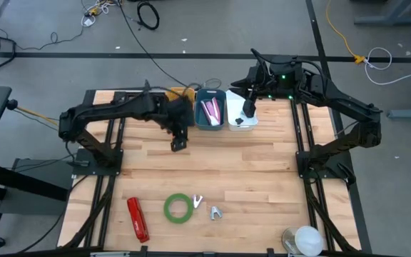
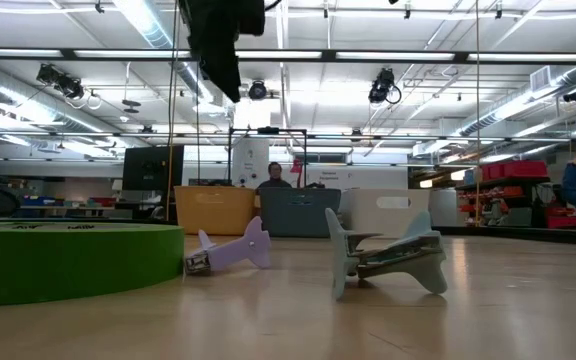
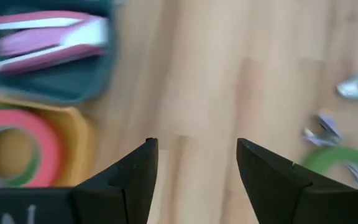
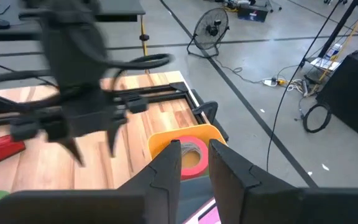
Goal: Pick and place Stapler, Stapler remover, tape
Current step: Put the green tape into the yellow bin
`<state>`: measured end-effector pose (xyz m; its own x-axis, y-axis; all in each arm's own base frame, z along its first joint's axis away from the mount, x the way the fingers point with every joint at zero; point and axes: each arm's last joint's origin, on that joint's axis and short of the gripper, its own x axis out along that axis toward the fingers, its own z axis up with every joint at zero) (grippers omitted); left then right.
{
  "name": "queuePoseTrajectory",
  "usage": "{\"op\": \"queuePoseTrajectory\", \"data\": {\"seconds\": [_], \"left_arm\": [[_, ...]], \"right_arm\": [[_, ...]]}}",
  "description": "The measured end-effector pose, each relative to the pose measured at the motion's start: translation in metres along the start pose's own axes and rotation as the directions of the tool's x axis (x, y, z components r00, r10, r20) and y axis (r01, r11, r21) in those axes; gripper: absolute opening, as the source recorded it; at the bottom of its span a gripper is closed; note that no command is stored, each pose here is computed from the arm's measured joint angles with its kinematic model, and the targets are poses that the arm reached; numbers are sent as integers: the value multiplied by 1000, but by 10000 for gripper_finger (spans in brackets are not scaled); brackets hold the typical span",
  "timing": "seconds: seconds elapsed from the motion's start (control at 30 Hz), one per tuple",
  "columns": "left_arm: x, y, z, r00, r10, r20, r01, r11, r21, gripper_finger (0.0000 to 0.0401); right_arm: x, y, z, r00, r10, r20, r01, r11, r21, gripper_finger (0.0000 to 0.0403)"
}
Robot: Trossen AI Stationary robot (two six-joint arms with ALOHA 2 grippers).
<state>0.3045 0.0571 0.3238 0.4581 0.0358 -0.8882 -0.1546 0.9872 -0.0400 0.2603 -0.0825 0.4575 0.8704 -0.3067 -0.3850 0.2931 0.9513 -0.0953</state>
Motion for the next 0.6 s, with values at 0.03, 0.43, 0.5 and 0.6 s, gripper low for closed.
{"op": "queuePoseTrajectory", "data": {"seconds": [0.03,0.43,0.5,0.6], "left_arm": [[0,-7,-1,1000,-17,-8,17,1000,22,220],[2,-65,-9,995,-84,-58,92,983,158,220],[2,-73,-10,994,-95,-62,104,979,177,220],[1,-87,-14,991,-112,-71,125,969,215,220]], "right_arm": [[0,0,-1,1000,1,-6,-1,1000,0,81],[0,0,-2,1000,2,-17,-2,1000,3,81],[0,1,-2,999,26,-18,-26,1000,1,81],[-1,8,-3,993,117,-25,-118,992,-50,81]]}}
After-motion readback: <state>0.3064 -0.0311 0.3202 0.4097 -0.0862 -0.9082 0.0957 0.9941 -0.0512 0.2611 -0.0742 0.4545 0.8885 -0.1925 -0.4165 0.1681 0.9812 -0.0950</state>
